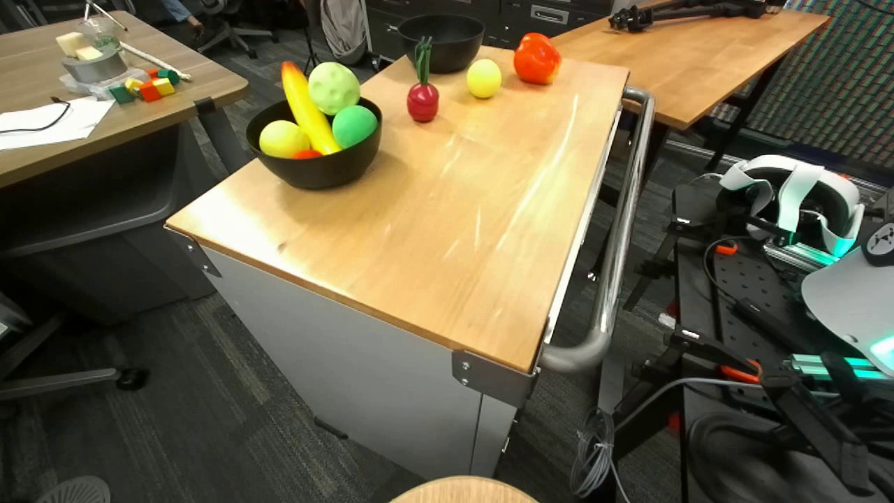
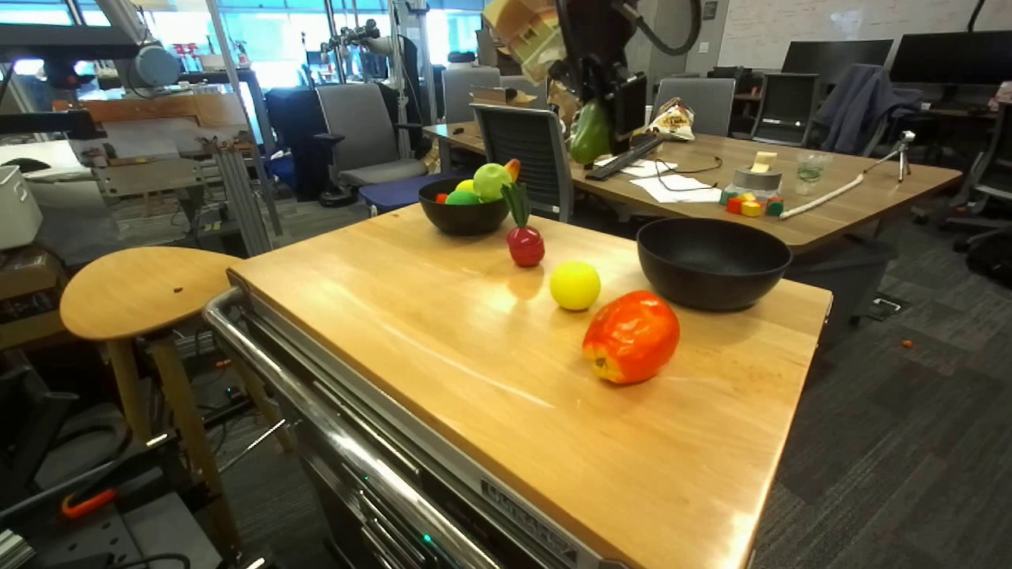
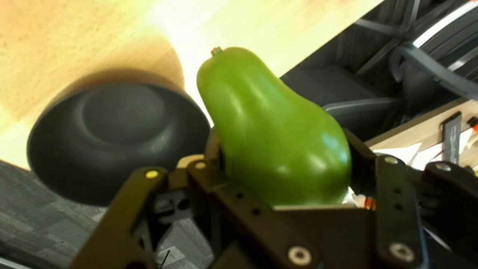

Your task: Take the fruits and vegetables out of the bowls and put them on the table

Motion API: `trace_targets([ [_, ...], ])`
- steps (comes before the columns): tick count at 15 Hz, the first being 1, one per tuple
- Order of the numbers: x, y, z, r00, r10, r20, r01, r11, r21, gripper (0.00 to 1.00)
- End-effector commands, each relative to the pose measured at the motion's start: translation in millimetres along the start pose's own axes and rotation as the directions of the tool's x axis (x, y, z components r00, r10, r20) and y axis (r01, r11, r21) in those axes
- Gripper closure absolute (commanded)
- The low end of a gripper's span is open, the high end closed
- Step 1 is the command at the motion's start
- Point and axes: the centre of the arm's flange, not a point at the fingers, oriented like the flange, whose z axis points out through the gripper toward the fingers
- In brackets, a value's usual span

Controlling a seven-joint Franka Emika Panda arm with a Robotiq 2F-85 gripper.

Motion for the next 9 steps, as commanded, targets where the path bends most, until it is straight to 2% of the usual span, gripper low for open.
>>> trace_targets([
  [1, -27.1, -7.1, 16.7, 0.997, -0.03, 0.073, 0.031, 0.999, -0.022, 0.53],
  [9, -49.3, 7.9, 92.6, 0.986, -0.062, 0.156, 0.082, 0.989, -0.126, 0.53],
])
